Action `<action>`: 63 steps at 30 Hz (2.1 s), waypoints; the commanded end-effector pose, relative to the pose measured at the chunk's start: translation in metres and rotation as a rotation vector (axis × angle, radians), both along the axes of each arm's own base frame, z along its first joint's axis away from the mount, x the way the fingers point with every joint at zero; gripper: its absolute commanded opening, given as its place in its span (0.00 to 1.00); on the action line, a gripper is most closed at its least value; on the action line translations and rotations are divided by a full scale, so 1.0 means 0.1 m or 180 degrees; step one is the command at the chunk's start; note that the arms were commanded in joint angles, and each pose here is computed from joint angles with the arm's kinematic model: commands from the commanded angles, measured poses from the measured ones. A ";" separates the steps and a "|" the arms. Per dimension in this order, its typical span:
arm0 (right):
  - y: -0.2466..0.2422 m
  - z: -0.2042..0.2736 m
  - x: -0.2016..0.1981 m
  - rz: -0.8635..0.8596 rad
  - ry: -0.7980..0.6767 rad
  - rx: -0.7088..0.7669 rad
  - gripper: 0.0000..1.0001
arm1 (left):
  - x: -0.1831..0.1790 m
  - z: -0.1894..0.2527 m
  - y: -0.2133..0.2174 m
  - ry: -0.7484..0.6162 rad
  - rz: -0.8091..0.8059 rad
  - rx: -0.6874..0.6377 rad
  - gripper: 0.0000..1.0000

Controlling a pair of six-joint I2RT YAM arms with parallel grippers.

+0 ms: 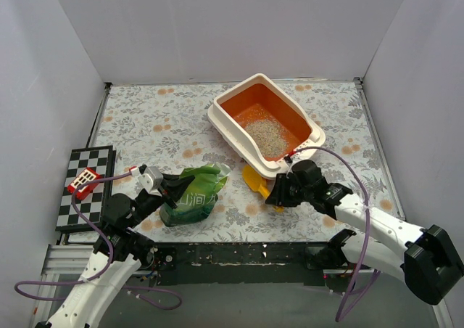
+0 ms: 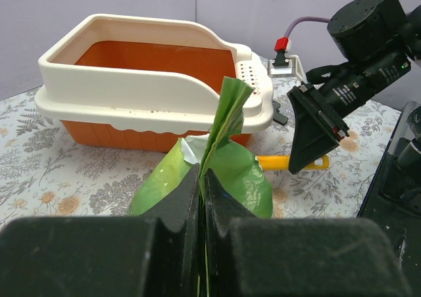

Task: Fill the litter box with clean litter

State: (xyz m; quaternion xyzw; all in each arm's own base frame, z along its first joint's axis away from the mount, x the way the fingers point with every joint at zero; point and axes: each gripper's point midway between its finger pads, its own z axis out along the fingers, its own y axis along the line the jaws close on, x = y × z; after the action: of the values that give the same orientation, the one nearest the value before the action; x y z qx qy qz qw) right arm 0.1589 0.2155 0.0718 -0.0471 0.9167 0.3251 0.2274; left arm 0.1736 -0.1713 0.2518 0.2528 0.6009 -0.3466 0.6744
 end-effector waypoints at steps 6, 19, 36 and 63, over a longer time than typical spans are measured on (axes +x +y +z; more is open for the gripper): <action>-0.17 0.36 0.33 -0.0083 -0.0401 -0.0543 0.56 | 0.00 0.13 0.03 -0.0140 0.0038 -0.0052 0.00; -0.22 0.55 0.42 -0.0063 -0.0420 -0.0793 0.59 | 0.00 0.12 0.00 -0.0121 0.0000 -0.0035 0.00; -0.67 0.57 1.72 -0.1226 -0.0432 -0.1139 0.59 | 0.00 0.13 0.02 -0.0137 0.0028 -0.0054 0.00; -0.87 1.81 0.97 -0.0400 -0.1243 -0.0637 0.59 | 0.02 0.81 -1.09 0.0113 -0.2478 0.0055 0.00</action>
State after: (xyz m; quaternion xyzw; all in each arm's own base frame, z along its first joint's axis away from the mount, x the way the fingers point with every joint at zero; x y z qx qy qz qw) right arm 0.2774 0.1308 0.2643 -0.0511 0.8714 0.2019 0.4441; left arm 0.1990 -0.2650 0.2755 0.3821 0.5901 -0.5141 0.4915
